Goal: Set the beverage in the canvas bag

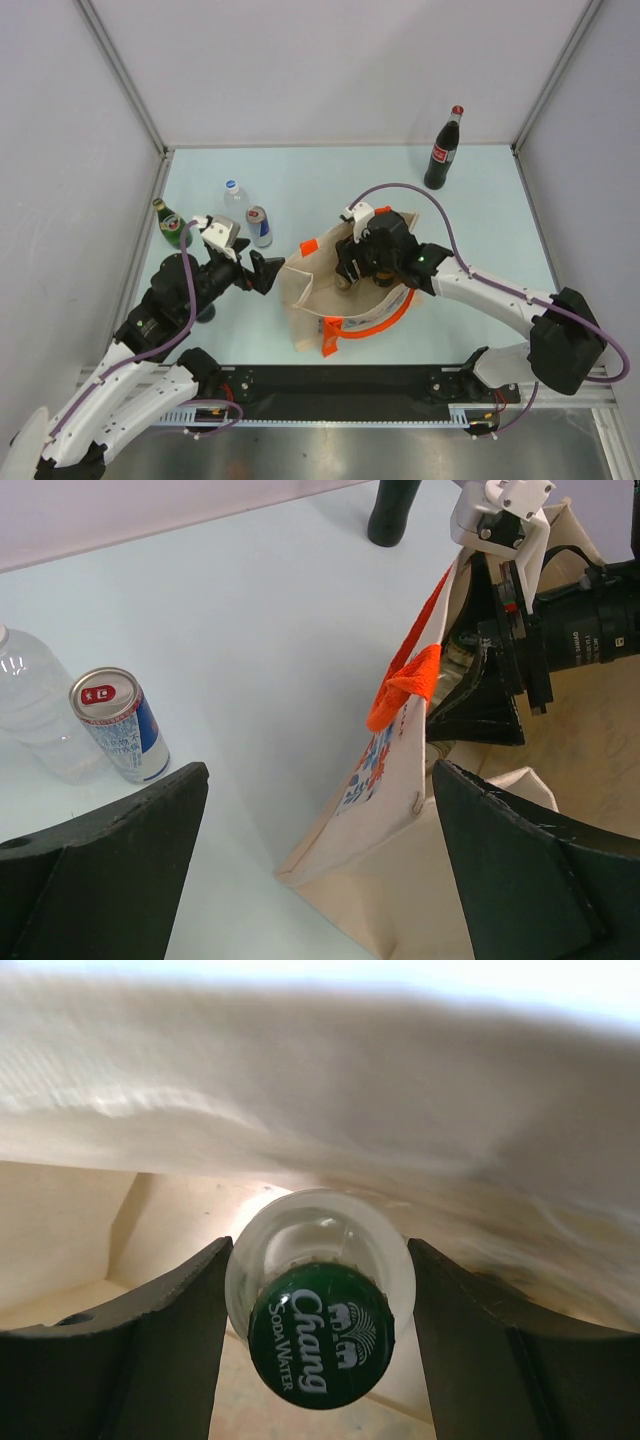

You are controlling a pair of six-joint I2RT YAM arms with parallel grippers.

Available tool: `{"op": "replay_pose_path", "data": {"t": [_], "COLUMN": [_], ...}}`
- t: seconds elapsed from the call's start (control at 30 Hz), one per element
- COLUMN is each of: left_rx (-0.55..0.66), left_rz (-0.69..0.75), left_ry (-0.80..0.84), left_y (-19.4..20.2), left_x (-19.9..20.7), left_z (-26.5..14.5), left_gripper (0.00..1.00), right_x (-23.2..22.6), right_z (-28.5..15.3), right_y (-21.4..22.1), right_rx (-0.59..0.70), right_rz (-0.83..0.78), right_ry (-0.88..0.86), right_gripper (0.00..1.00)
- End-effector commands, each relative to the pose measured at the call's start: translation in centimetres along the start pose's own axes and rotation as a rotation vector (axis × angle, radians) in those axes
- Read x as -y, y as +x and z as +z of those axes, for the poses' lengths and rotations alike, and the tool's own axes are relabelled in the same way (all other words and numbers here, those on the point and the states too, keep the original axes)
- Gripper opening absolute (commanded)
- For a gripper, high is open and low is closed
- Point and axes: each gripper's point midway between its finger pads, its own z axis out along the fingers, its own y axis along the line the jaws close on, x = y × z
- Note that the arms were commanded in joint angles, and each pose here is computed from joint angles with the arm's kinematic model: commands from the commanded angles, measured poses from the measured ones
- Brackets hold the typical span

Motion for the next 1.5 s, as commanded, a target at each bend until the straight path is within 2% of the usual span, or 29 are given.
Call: {"op": "replay_pose_path", "data": {"t": [0.0, 0.2, 0.3, 0.5, 0.53, 0.7, 0.9, 1.47], "left_rx": [0.022, 0.025, 0.026, 0.024, 0.022, 0.019, 0.02, 0.024], "left_rz": [0.004, 0.006, 0.006, 0.004, 0.006, 0.006, 0.005, 0.003], "left_ry": [0.009, 0.006, 0.011, 0.009, 0.009, 0.011, 0.015, 0.018], "left_y": [-0.5, -0.6, -0.6, -0.5, -0.5, -0.5, -0.5, -0.6], "left_x": [0.2, 0.1, 0.2, 0.2, 0.2, 0.2, 0.3, 0.4], "left_z": [0.1, 0.0, 0.0, 0.0, 0.1, 0.2, 0.2, 0.1], "left_gripper": [1.0, 1.0, 1.0, 1.0, 1.0, 1.0, 1.0, 1.0], "right_x": [-2.6, -1.0, -0.4, 0.4, 0.5, 0.9, 0.9, 0.4], "right_z": [-1.0, 0.4, 1.2, 1.9, 2.1, 1.9, 1.2, -2.7], "right_y": [-8.2, -6.0, -4.6, -3.9, -3.7, -3.8, -3.8, -7.6], "right_rx": [0.239, 0.188, 0.16, 0.135, 0.129, 0.119, 0.115, 0.214], "right_rz": [-0.023, -0.04, -0.044, -0.047, -0.048, -0.055, -0.058, -0.039], "right_ry": [-0.075, 0.0, 0.024, 0.065, 0.067, 0.092, 0.096, 0.101], "right_gripper": [0.0, 0.0, 0.06, 0.28, 0.35, 0.52, 0.56, 0.65]}}
